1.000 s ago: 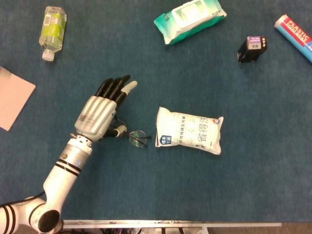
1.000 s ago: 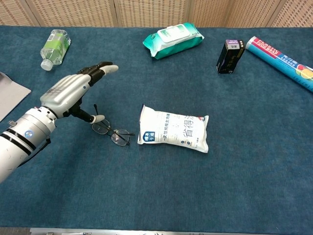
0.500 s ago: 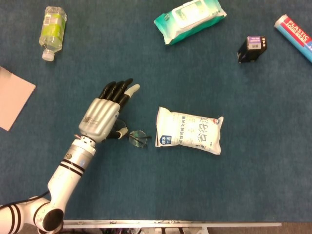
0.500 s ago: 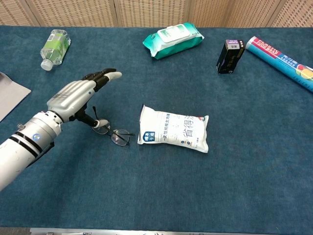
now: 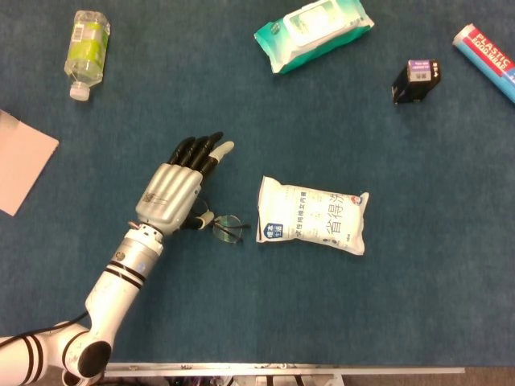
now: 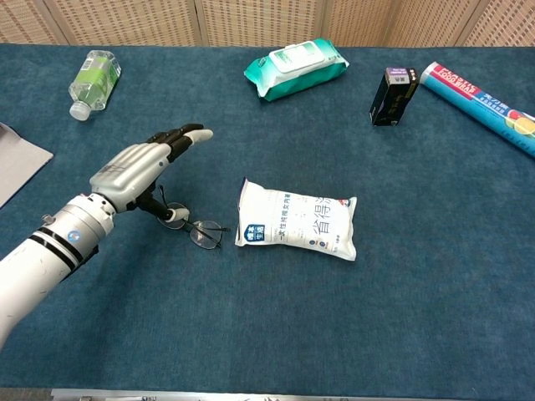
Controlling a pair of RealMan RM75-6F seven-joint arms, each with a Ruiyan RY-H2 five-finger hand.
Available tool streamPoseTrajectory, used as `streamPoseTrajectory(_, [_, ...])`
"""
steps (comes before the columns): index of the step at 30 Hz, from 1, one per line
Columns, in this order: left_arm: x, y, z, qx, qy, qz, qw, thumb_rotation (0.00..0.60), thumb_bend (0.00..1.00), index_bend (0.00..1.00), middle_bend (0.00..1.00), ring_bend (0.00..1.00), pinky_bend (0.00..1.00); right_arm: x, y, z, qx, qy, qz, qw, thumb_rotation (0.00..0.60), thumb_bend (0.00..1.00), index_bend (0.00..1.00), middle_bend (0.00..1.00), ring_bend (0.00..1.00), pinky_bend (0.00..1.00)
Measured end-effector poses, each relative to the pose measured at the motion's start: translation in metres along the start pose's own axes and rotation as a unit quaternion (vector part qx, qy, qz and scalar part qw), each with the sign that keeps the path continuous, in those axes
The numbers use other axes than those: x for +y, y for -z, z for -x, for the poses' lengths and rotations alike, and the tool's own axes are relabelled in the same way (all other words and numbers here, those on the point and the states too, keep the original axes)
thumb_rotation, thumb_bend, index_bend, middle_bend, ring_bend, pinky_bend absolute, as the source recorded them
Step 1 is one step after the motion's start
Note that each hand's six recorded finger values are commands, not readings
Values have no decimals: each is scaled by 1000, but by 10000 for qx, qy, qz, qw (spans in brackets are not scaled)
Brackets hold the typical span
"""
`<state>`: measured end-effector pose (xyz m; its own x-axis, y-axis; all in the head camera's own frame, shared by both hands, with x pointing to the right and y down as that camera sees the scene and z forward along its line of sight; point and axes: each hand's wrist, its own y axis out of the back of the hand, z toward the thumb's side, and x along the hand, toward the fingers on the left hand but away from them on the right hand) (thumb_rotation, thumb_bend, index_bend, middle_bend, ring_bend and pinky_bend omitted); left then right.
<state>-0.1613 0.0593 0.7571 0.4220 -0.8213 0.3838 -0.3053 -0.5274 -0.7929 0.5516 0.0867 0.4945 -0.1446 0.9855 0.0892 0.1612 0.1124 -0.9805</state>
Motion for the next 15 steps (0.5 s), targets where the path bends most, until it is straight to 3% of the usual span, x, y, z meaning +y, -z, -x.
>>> streamPoseTrajectory(15, [-12, 1, -4, 25, 131, -52, 9999, 600, 169, 0, 0, 0, 1, 2, 1, 0, -8, 22, 21, 10000, 600, 289, 603, 389, 257, 288])
